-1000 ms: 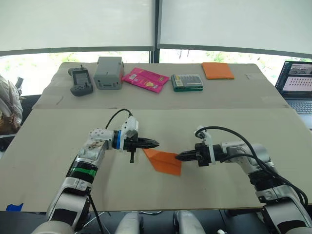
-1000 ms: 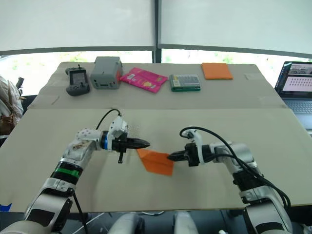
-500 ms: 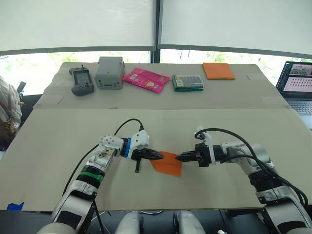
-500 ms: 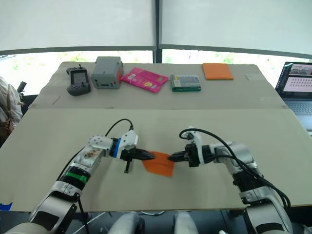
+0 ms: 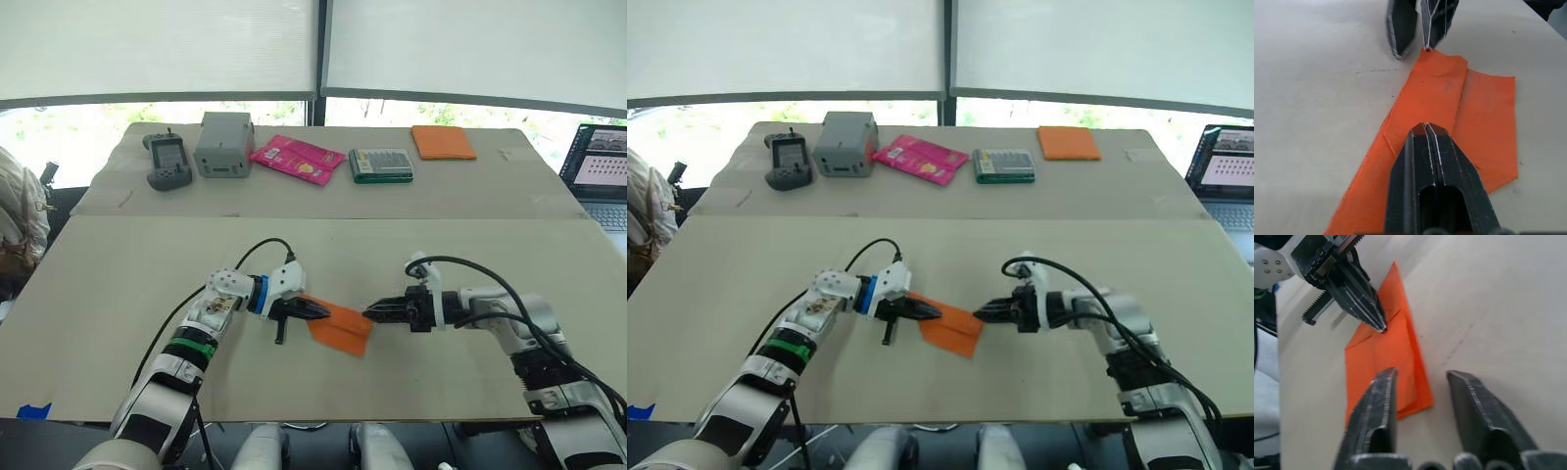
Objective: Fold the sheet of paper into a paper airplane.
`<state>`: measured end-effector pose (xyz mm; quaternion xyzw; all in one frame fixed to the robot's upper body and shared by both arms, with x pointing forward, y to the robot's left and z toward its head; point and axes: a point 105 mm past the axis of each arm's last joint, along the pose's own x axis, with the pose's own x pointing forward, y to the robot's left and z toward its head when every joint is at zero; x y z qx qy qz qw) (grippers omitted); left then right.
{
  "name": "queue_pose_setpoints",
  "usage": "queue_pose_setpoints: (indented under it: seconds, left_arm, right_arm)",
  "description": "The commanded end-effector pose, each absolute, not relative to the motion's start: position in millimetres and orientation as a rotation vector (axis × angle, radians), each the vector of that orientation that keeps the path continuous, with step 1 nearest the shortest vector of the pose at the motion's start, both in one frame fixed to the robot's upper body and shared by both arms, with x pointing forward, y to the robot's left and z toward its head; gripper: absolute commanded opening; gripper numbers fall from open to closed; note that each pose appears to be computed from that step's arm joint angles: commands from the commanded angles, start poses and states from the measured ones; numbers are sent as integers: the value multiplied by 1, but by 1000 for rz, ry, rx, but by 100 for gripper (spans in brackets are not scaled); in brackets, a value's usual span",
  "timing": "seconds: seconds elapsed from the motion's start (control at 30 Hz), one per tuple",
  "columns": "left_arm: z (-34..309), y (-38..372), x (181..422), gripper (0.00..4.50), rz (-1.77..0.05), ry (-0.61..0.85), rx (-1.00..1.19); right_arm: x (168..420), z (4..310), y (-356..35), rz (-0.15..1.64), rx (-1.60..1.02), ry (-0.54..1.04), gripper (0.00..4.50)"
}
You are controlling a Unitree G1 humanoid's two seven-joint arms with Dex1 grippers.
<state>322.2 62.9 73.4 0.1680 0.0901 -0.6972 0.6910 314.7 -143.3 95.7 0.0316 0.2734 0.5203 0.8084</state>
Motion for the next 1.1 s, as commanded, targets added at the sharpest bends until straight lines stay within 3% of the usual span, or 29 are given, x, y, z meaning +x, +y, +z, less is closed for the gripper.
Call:
queue_pose_setpoints:
  seconds: [0.03,0.13,0.23,0.4,0.77,1.1]
  left_arm:
    - [69,63,319,0,-1568,219,362]
    - [69,63,319,0,-1565,218,349]
    - [69,62,319,0,-1566,220,343]
    - [71,63,320,0,-1578,230,329]
    - [67,64,317,0,-1620,267,325]
    - [69,62,326,0,-1594,250,316]
  right_arm:
    - [317,135,-140,1129,-98,341,265]
    - [307,146,-123,1134,-154,240,265]
    - [294,134,-105,1133,-249,212,187]
    - [286,111,-86,1088,-323,185,15]
    - [271,45,-93,986,-288,330,7]
    - [250,28,-162,807,-330,327,7]
